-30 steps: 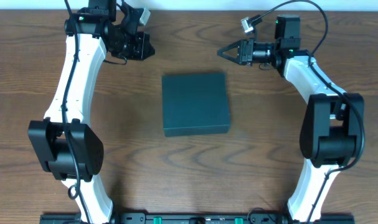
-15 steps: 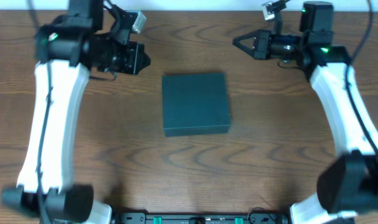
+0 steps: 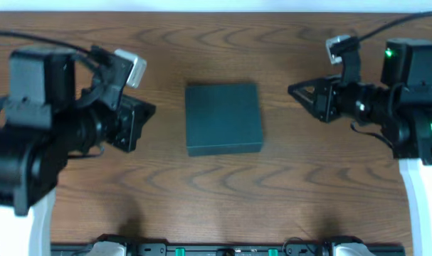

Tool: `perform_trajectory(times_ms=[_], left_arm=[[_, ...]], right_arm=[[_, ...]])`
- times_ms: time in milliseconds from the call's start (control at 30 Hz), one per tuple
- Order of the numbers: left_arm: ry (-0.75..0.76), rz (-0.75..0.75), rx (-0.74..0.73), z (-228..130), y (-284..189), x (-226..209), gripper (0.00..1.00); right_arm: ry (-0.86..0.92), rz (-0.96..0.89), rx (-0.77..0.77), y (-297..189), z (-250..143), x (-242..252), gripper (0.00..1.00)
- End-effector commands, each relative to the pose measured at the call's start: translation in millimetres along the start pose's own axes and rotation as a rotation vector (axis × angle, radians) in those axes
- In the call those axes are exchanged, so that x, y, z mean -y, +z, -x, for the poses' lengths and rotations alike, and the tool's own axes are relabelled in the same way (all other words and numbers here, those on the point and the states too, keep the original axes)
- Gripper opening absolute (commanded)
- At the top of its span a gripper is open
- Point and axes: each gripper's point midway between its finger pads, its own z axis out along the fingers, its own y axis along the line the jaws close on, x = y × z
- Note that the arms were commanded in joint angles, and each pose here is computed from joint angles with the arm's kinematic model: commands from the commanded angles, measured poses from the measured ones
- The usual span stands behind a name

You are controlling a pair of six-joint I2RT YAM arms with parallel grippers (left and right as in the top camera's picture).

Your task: Pack container

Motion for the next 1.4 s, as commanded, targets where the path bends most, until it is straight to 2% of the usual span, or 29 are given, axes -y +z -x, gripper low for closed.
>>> perform_trajectory(times_ms=[0, 33, 167, 767, 1033, 1133, 1367], left_arm=[[0.034, 0.009, 0.034, -0.2, -12.3, 5.8, 0.79], [0.035, 0.009, 0.039, -0.8, -14.5, 7.1, 0.95], [0.037, 0.01, 0.041, -1.4, -15.6, 7.6, 0.95], [0.034, 0.011, 0.035, -1.6, -14.2, 6.6, 0.95], [0.024, 0.376, 0.058, -7.4, -41.0, -48.5, 0.95], [-0.105, 0.55, 0.153, -11.4, -66.4, -79.6, 0.95], [-0.218, 0.701, 0.255, -51.0, -77.3, -116.0, 0.95]], right_arm=[[-0.015, -0.078, -0.003, -6.6, -5.8, 7.4, 0.99], [-0.003, -0.078, -0.019, -6.8, -10.0, 7.4, 0.99], [0.039, -0.101, -0.068, -7.2, -23.1, 11.8, 0.99], [0.047, -0.11, -0.068, -7.5, -23.3, 13.4, 0.99], [0.047, -0.11, -0.068, -7.5, -23.3, 13.4, 0.99], [0.047, -0.11, -0.068, -7.5, -23.3, 13.4, 0.99], [0.047, -0.11, -0.068, -7.5, -23.3, 13.4, 0.99]])
